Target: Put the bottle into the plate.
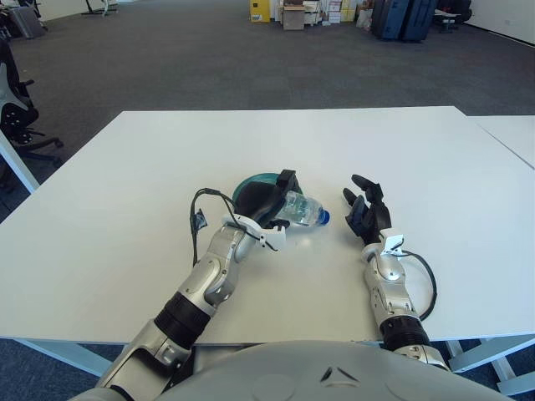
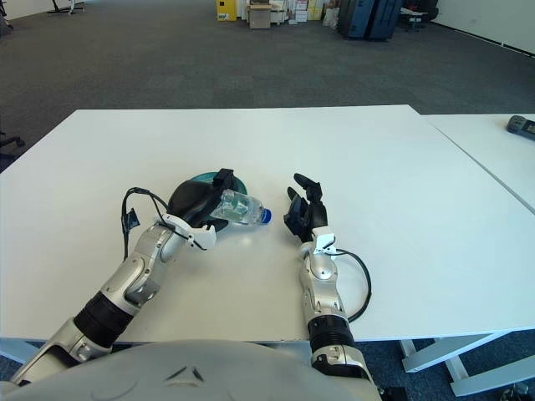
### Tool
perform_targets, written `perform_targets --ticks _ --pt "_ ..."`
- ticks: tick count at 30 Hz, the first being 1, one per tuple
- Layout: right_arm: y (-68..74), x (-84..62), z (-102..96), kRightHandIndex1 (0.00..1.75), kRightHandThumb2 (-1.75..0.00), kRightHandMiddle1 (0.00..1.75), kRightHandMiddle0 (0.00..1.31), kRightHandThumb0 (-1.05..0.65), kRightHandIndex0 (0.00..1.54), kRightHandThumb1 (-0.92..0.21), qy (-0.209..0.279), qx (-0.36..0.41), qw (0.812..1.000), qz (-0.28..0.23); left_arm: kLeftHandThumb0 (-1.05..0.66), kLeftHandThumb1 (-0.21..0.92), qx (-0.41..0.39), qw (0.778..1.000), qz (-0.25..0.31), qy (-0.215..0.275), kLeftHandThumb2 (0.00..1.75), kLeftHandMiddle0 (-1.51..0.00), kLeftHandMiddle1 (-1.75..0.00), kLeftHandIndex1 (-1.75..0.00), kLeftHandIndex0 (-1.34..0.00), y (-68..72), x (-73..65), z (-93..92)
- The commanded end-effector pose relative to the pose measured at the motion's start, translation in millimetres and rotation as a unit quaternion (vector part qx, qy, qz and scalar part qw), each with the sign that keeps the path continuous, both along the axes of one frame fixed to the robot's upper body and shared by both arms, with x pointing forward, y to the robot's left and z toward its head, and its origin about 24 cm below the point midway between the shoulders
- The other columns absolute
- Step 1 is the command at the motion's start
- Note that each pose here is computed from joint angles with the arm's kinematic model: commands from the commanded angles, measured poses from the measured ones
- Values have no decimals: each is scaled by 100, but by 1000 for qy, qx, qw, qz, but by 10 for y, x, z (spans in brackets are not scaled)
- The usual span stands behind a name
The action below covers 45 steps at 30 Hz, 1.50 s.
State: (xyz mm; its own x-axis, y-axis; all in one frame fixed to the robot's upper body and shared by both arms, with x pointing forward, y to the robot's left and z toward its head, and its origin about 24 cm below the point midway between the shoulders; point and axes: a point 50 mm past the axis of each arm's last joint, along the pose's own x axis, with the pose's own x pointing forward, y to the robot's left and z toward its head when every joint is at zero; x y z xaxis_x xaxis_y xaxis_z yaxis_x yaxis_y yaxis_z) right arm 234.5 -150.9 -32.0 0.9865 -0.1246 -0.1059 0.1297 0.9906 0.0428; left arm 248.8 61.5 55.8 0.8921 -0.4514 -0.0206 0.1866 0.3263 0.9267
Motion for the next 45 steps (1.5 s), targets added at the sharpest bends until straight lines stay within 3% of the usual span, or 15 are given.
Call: perform_targets --ticks 1,8,12,16,22,35,45 --pt "-29 -211 -273 1 -101 88 0 -87 50 -92 75 2 997 -5 -46 39 -9 1000 11 -10 122 -118 -175 -175 -56 30 115 104" --pt "-30 -212 -264 2 -98 90 3 -88 53 -92 70 -5 998 -5 -46 37 -38 999 13 22 125 -119 -175 -175 -57 59 177 86" --pt "-29 -211 -264 3 -98 91 4 -89 53 -92 69 -9 998 -4 -47 36 -89 993 23 73 126 -119 -175 -175 -58 106 271 49" --pt "-27 -212 -265 3 -98 91 4 -89 53 -92 69 -8 998 -3 -47 35 -168 974 47 145 127 -119 -175 -175 -59 152 348 15" --pt "-28 -217 -267 3 -98 91 4 -90 54 -92 69 -8 998 -3 -47 34 -237 951 69 189 128 -121 -175 -175 -59 183 382 7" --pt "-22 -215 -270 2 -99 91 2 -91 53 -92 74 -7 997 1 -47 34 -259 940 81 207 128 -123 -175 -175 -60 211 403 -8" --pt "-15 -215 -266 1 -97 90 1 -91 52 -92 76 -11 997 6 -47 34 -253 936 58 236 128 -123 -175 -175 -60 219 391 -27"
